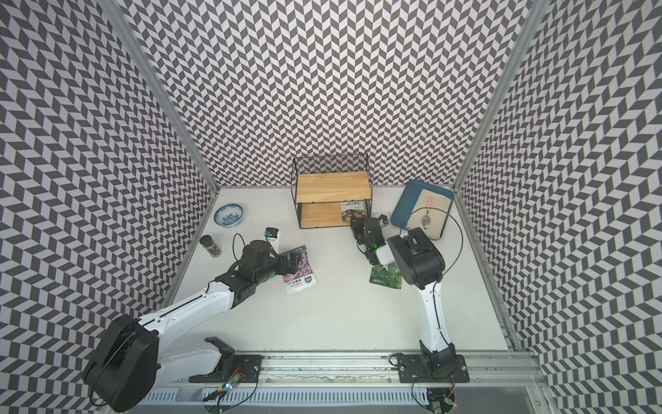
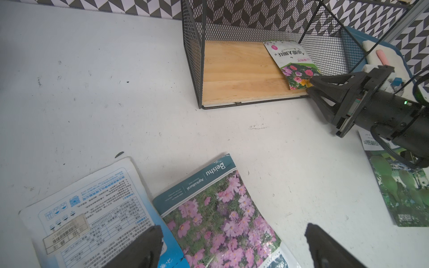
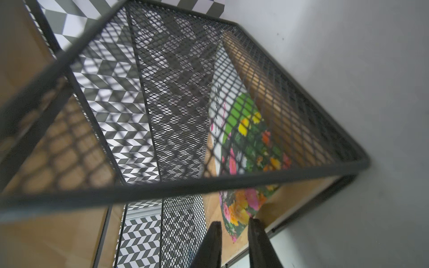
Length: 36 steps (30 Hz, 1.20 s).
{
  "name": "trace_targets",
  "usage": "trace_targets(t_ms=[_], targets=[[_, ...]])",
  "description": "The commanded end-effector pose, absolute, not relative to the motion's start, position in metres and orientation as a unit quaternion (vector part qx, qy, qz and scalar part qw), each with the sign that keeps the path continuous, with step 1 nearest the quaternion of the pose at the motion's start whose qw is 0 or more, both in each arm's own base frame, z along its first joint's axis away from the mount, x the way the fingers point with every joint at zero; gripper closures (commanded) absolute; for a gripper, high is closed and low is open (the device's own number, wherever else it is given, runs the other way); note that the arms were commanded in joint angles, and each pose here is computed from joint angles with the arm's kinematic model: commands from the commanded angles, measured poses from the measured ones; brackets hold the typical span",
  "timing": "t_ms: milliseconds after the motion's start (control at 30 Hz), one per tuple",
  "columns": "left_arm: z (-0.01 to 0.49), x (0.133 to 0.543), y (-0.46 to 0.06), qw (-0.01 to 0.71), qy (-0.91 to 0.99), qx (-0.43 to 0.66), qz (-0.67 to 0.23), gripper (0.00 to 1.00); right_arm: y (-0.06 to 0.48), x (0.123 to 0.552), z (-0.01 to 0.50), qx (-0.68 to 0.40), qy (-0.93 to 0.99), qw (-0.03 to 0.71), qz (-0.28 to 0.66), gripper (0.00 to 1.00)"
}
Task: Take the seed bag off the shelf
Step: Pick up the seed packet from the shelf.
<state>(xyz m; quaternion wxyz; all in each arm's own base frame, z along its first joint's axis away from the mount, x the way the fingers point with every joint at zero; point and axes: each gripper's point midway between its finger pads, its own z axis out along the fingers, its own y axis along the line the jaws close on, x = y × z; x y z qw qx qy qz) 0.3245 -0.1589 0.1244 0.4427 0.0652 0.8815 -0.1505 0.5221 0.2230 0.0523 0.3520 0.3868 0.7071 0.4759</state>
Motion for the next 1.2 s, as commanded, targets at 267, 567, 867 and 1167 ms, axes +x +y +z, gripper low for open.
trace_targets(t_ms=[267, 567, 867, 1167], targets=[[0.125, 0.324, -0.158, 0.449, 0.878, 0.071, -0.151, 0.00, 0.230, 0.531, 0.059, 0.375, 0.702, 0.368, 0.481, 0.74], [0.124, 0.325, -0.158, 0.449, 0.878, 0.072, -0.151, 0.00, 0.234, 0.530, 0.065, 0.371, 0.688, 0.372, 0.501, 0.72], [0.123, 0.325, -0.158, 0.447, 0.879, 0.072, -0.150, 0.00, 0.235, 0.535, 0.073, 0.366, 0.682, 0.383, 0.505, 0.62], [0.122, 0.324, -0.158, 0.446, 0.879, 0.072, -0.150, 0.00, 0.238, 0.534, 0.083, 0.353, 0.668, 0.397, 0.522, 0.73]])
